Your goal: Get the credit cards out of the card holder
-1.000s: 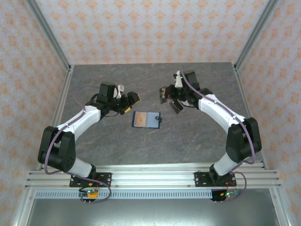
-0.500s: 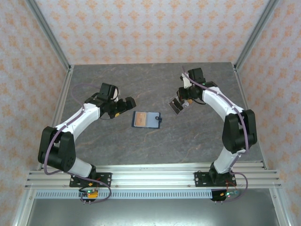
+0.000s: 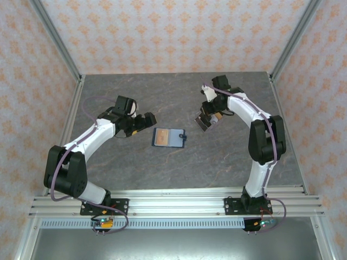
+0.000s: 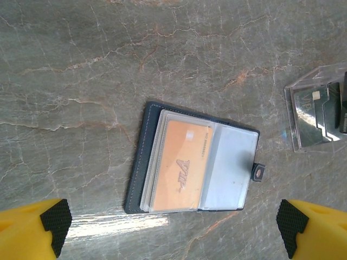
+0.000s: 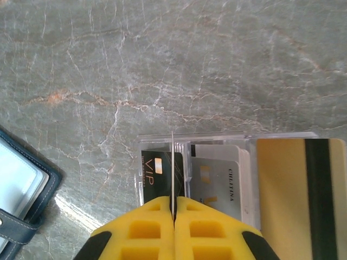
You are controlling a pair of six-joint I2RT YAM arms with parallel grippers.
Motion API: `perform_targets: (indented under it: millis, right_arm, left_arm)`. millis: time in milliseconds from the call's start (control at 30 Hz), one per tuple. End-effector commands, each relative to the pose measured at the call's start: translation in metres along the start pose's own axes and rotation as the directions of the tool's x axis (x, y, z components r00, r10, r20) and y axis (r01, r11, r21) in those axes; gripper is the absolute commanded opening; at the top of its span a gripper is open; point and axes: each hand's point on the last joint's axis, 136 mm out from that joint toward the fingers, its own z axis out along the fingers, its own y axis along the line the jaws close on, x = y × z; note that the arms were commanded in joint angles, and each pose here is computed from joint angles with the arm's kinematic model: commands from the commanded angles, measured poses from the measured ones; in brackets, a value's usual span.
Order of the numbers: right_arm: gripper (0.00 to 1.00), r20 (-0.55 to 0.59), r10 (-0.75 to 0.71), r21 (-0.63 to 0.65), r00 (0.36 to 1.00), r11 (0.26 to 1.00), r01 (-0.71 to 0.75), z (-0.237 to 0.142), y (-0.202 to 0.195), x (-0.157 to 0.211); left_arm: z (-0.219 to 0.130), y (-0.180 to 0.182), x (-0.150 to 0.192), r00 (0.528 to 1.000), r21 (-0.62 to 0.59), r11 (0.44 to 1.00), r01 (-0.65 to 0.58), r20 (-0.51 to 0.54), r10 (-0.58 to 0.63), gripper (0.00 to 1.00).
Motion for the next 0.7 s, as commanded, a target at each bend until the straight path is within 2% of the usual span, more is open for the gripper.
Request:
perform_targets:
  millis: [0,233,400,467,600,667]
  right_arm:
    - [0.00,-0.039,-0.028,-0.035,0.999,0.999,0.026,-0.002,0.005,0.006]
    - [0.01,-0.084,-0.029,-0.018,0.996,0.999,0.028,0.003,0.000,0.017]
    - [0.06,-0.084,-0.025,-0.017,0.996,1.000,0.024,-0.003,0.001,0.017]
    - [0.16,-0.078,-0.013,-0.018,0.997,1.000,0.011,-0.005,0.002,0.013]
    - [0.42,-0.059,0.061,-0.008,0.996,0.998,-0.062,-0.019,0.003,0.003]
    - [0.44,-0.035,0.089,-0.003,0.995,0.996,-0.089,-0.028,0.004,-0.002]
  left_arm:
    - [-0.004,0.001,-0.002,1.000,-0.007,1.000,-0.016,-0.002,0.016,1.00]
    - [-0.001,0.001,-0.002,1.000,0.000,1.000,-0.010,-0.007,0.010,1.00]
    - [0.000,0.000,-0.002,1.000,0.002,1.000,-0.008,-0.010,0.008,1.00]
    - [0.000,0.000,-0.001,1.000,0.005,1.000,-0.006,-0.011,0.006,1.00]
    - [-0.001,0.002,-0.002,1.000,-0.012,1.000,0.002,-0.007,-0.003,1.00]
    - [-0.003,0.006,-0.002,1.000,-0.033,0.999,0.010,-0.003,-0.010,1.00]
